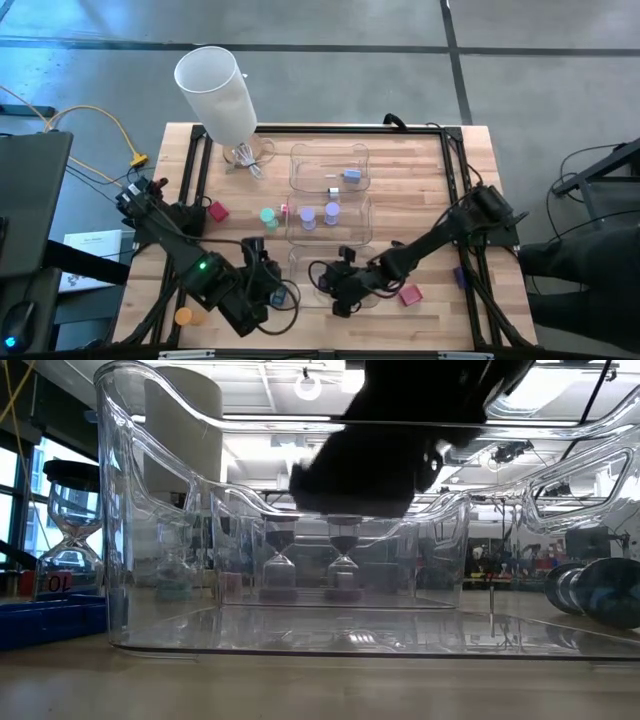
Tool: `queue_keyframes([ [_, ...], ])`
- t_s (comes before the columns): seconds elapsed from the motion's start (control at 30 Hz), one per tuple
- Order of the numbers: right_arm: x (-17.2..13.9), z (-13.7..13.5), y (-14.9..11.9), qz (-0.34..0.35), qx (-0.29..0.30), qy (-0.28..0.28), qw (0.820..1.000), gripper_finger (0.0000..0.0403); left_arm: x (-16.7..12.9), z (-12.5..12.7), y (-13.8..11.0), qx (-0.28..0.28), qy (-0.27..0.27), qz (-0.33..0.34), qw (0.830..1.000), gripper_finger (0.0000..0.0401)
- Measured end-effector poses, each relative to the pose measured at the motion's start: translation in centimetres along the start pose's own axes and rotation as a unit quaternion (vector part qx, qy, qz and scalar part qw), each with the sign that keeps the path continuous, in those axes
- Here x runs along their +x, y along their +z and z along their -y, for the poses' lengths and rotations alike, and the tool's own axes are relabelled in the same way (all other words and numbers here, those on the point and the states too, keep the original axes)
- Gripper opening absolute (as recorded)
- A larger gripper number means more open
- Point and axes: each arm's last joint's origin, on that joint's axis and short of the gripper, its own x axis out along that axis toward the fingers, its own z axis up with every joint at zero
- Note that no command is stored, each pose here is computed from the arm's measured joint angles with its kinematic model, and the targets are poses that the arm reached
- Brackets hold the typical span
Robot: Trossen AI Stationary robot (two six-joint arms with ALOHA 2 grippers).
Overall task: Pick & Place Office items
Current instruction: Put the top right dark blue digital clock into the bottom transparent bin
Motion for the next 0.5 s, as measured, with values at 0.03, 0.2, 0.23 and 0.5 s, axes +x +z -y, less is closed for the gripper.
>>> queue_keyframes([
  [0.03,0.3,0.1,-0.2,-0.004,0.001,-0.001,1.0,0.0134,0.1,0.0,-0.1,0.002,0.002,-0.001,1.0,0.0239],
  [0.2,1.4,0.5,-0.9,-0.021,0.022,-0.01,0.999,0.0134,0.8,0.2,-0.5,0.006,0.011,-0.004,1.0,0.0239],
  [0.23,1.7,0.6,-1.0,-0.025,0.03,-0.006,0.999,0.0134,0.9,0.2,-0.6,0.008,0.012,-0.005,1.0,0.0239],
  [0.5,3.1,0.8,-2.3,-0.059,0.065,-0.005,0.996,0.0134,1.1,0.1,-0.6,0.008,0.014,-0.007,1.0,0.0239],
])
